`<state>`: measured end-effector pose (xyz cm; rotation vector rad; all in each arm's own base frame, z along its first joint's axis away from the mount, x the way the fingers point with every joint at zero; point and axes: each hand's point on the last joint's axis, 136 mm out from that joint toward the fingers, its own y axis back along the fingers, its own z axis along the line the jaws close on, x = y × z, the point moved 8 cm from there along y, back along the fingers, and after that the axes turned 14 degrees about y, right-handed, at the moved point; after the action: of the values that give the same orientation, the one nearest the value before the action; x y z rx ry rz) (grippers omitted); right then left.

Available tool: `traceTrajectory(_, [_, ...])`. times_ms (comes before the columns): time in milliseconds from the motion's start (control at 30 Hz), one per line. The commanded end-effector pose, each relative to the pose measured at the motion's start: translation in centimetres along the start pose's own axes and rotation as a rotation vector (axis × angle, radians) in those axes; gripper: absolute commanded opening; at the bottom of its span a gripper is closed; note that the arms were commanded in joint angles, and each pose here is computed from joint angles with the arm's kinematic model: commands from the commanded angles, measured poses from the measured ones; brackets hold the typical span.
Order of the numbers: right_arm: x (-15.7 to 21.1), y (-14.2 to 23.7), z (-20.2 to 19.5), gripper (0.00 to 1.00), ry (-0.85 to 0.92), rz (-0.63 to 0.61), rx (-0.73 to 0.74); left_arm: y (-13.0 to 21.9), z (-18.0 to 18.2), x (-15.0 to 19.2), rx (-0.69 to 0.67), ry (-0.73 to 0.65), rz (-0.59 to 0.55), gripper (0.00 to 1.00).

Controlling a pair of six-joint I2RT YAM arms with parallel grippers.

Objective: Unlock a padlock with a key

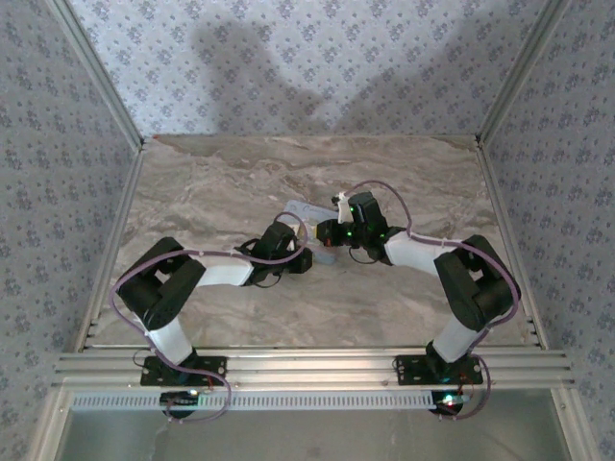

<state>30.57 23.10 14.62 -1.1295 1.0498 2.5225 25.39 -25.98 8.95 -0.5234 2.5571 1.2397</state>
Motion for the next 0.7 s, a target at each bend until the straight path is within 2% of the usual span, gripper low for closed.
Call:
traceTrajectory(0, [1.5, 0.9, 0.6, 0.00, 0.029, 0.062, 0.005, 0.4, -2.5, -0.7, 0.109, 0.018, -0.019, 0.24])
traceTrajectory(133, [0.0, 3.1, 1.6, 0.00, 0.119, -0.028, 0.026, 1.0, -2.6, -0.7, 0.110, 0.050, -0.008, 0.24])
traceTrajectory(233, [0.2, 4.6, 1.9, 0.00, 0.165, -0.063, 0.049, 1.5, -2.9, -0.7, 0.112, 0.075, 0.003, 0.23])
traceTrajectory(467, [3.3, 7.3, 2.4, 0.00, 0.241, -0.106, 0.102, 3.1, -4.0, -1.1, 0.123, 0.130, 0.028, 0.21])
traceTrajectory(667, [6.2, 7.9, 3.0, 0.00, 0.304, -0.121, 0.111, 4.4, -5.1, -1.7, 0.136, 0.169, 0.041, 0.20])
